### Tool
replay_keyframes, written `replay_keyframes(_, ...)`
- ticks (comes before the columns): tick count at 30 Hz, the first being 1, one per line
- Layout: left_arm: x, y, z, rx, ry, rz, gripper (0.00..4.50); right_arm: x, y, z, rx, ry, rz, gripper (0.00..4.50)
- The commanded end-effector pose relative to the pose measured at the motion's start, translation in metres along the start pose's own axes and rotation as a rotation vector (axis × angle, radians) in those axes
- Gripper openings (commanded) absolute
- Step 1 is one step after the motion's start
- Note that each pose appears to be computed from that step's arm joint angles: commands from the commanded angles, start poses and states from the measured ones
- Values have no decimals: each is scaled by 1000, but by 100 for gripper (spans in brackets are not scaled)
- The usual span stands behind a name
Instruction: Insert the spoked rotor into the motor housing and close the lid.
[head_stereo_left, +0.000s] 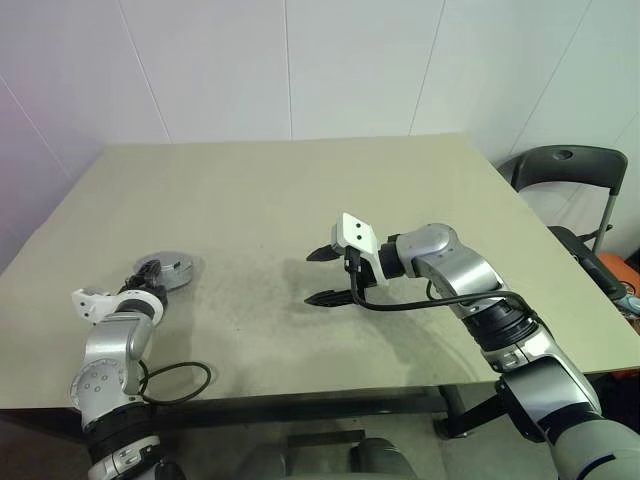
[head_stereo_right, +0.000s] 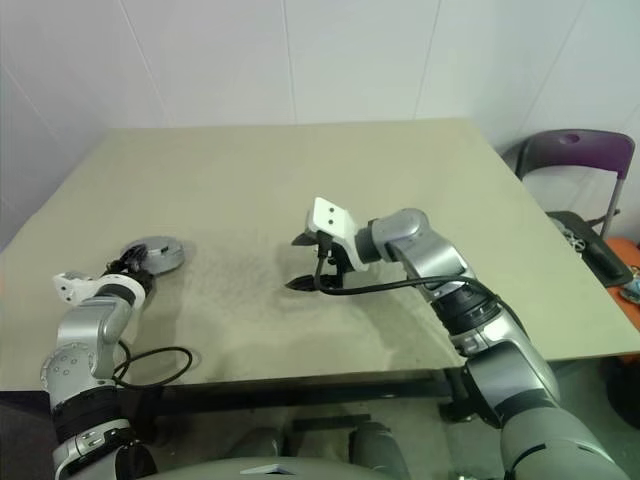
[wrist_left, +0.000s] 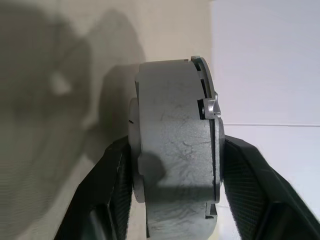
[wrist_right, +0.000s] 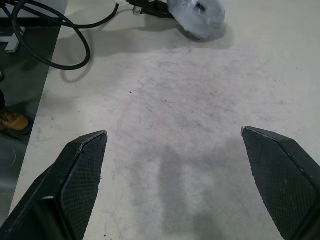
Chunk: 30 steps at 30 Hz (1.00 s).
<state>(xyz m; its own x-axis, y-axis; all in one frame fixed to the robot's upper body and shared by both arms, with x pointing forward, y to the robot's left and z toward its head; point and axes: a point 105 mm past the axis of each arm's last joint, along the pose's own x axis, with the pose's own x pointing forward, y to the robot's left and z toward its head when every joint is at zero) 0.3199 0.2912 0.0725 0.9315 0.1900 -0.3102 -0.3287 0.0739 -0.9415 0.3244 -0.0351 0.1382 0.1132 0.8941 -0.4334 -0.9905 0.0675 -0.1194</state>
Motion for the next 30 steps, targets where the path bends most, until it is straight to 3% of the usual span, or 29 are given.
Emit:
replay_keyframes(1,-4,-3,-9,-11,27,11,407,-7,-4,14,-40,-45,-18,450)
replay_keyframes(2,-4,-2,-10,-12,30,17,444,-7,-4,14,-40,-45,-18,450)
replay_keyframes(3,-5,-1,-11,-7,30,26,448,-7,-4,13,-40,-45,-17,450)
replay_keyframes(14,-31,0,-28,-15,31,101,448,-7,-4,12,-41,-39,-14,450)
replay_keyframes(22,-51,0,-55,128,97,112,448,-5,-5,6,-37,-29,-8,450)
replay_keyframes(27,-61,-22,-97,497,258,-48,448,-13,-15,3,7,-62,-59,450)
replay_keyframes(30,-62,-31,-110,669,314,-150,448,-20,-21,2,36,-95,-99,450)
